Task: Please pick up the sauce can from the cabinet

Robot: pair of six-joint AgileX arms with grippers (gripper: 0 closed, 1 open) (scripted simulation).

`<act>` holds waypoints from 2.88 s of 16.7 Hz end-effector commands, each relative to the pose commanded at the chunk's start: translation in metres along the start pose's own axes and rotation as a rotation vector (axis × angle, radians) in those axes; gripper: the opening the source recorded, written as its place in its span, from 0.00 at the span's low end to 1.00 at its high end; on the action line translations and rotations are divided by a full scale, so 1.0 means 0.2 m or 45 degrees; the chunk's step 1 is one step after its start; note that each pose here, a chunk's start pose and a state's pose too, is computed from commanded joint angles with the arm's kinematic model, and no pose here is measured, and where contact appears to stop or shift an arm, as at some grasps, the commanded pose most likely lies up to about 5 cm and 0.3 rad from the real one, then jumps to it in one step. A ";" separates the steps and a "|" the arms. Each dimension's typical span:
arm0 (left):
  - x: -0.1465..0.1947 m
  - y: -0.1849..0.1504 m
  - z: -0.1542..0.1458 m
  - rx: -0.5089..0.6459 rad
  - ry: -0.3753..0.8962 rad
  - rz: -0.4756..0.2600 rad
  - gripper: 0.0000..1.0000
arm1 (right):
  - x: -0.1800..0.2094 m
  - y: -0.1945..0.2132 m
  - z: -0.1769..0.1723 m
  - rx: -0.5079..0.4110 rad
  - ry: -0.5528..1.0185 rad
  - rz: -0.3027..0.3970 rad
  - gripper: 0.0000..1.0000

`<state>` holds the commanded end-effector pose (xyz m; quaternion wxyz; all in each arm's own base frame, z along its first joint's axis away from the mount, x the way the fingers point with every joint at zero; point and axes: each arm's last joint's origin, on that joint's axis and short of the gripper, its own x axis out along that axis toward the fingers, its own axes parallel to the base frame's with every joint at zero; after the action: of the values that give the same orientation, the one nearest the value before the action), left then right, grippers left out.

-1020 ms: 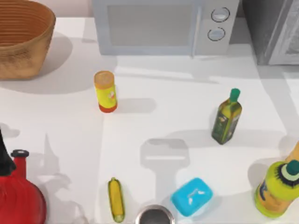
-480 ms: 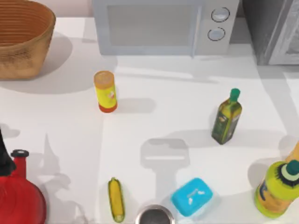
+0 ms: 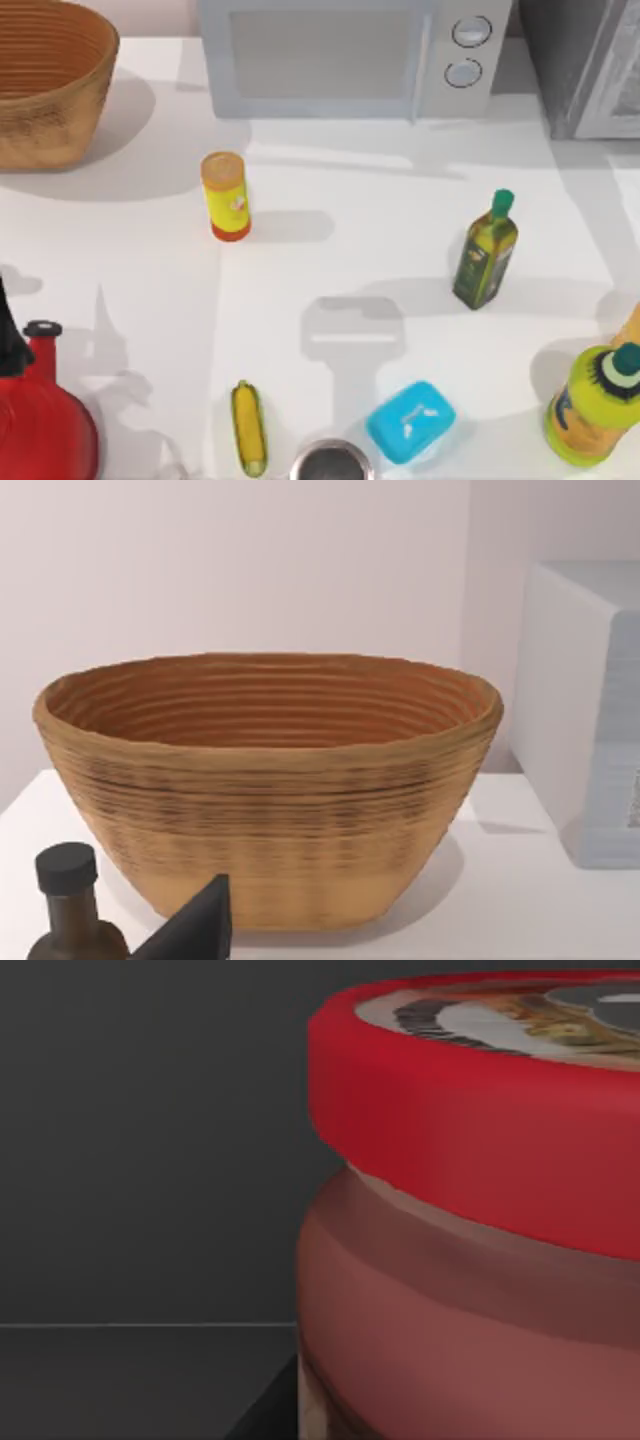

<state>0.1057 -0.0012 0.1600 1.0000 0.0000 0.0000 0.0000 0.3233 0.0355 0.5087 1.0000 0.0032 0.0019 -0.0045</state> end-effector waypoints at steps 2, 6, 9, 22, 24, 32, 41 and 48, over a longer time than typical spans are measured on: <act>0.00 0.00 0.00 0.000 0.000 0.000 1.00 | -0.06 0.01 0.03 0.000 0.002 -0.007 0.00; 0.00 0.00 0.00 0.000 0.000 0.000 1.00 | -0.37 0.04 0.17 0.000 0.006 -0.011 0.00; 0.00 0.00 0.00 0.000 0.000 0.000 1.00 | -0.66 0.03 0.25 -0.002 0.009 -0.005 0.00; 0.00 0.00 0.00 0.000 0.000 0.000 1.00 | -0.90 -0.01 0.23 -0.005 0.017 -0.005 0.00; 0.00 0.00 0.00 0.000 0.000 0.000 1.00 | -0.92 -0.03 0.15 -0.010 0.030 -0.005 0.00; 0.00 0.00 0.00 0.000 0.000 0.000 1.00 | -1.03 -0.12 -0.55 -0.016 0.079 -0.002 0.00; 0.00 0.00 0.00 0.000 0.000 0.000 1.00 | -1.09 -0.19 -1.55 -0.006 0.039 0.008 0.00; 0.00 0.00 0.00 0.000 0.000 0.000 1.00 | -1.08 -0.20 -1.75 -0.008 -0.005 0.011 0.00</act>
<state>0.1057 -0.0012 0.1600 1.0000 0.0000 0.0000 0.0000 0.1057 -0.0012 0.1600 1.0000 0.0000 0.0000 0.0000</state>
